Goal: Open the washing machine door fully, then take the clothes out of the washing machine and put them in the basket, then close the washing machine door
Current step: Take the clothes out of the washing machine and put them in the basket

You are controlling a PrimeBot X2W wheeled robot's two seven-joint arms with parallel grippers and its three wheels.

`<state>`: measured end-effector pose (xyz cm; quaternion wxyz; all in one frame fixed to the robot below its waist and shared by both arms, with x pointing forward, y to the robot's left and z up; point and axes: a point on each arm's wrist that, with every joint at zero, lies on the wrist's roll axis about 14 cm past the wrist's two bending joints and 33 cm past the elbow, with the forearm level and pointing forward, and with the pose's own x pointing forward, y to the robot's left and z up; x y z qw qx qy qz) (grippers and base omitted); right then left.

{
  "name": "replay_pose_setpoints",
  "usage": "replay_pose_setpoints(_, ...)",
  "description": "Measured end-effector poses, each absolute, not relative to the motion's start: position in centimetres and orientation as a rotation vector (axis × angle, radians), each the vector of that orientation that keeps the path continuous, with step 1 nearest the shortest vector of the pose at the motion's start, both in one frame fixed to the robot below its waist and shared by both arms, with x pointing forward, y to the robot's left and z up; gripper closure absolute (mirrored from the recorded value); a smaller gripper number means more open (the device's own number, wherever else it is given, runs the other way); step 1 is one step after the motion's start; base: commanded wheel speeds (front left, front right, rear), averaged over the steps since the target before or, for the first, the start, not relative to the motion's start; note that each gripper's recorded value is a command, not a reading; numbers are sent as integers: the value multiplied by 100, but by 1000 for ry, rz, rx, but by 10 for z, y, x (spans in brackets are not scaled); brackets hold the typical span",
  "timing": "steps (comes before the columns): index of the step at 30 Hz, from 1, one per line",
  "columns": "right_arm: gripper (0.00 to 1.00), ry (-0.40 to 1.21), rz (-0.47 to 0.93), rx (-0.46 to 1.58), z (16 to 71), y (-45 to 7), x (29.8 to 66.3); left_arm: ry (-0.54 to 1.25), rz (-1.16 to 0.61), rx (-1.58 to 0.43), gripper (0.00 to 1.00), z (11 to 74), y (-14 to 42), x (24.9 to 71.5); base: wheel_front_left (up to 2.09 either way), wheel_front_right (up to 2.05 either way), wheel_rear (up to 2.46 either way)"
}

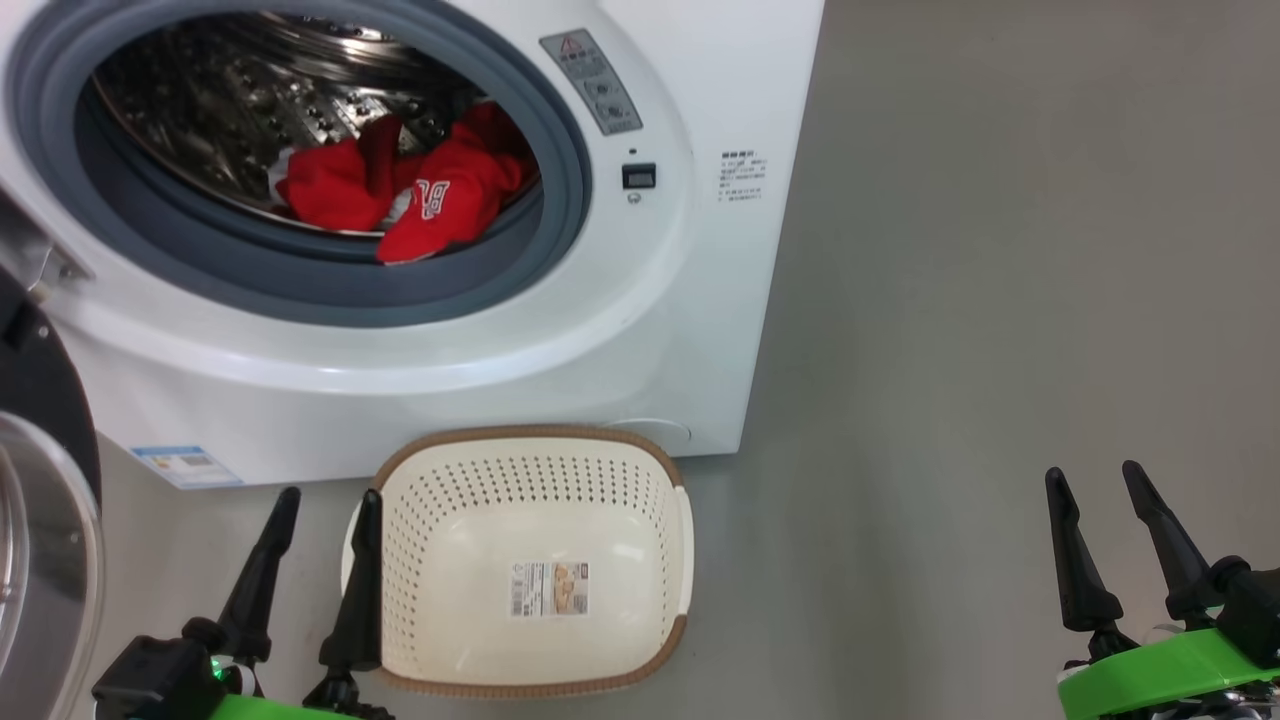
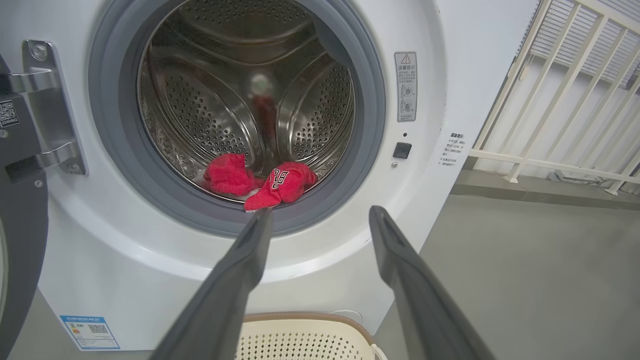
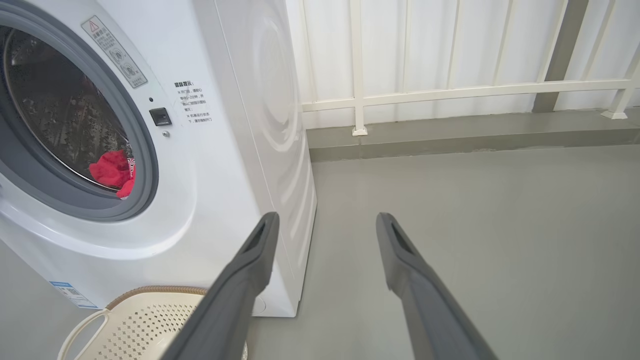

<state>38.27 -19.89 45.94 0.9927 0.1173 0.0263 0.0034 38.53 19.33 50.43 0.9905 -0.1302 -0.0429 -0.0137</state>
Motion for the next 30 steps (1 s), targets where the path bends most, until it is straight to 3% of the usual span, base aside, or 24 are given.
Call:
replay_pose_setpoints(13,0,59,19,237,458,-195,384,-74,-31,-254,0,501,193,385,87,-87,0)
replay_pose_setpoints(30,0,70,16,251,451,-194,397,-10,-54,-244,0,479,182,402,2,-2,0)
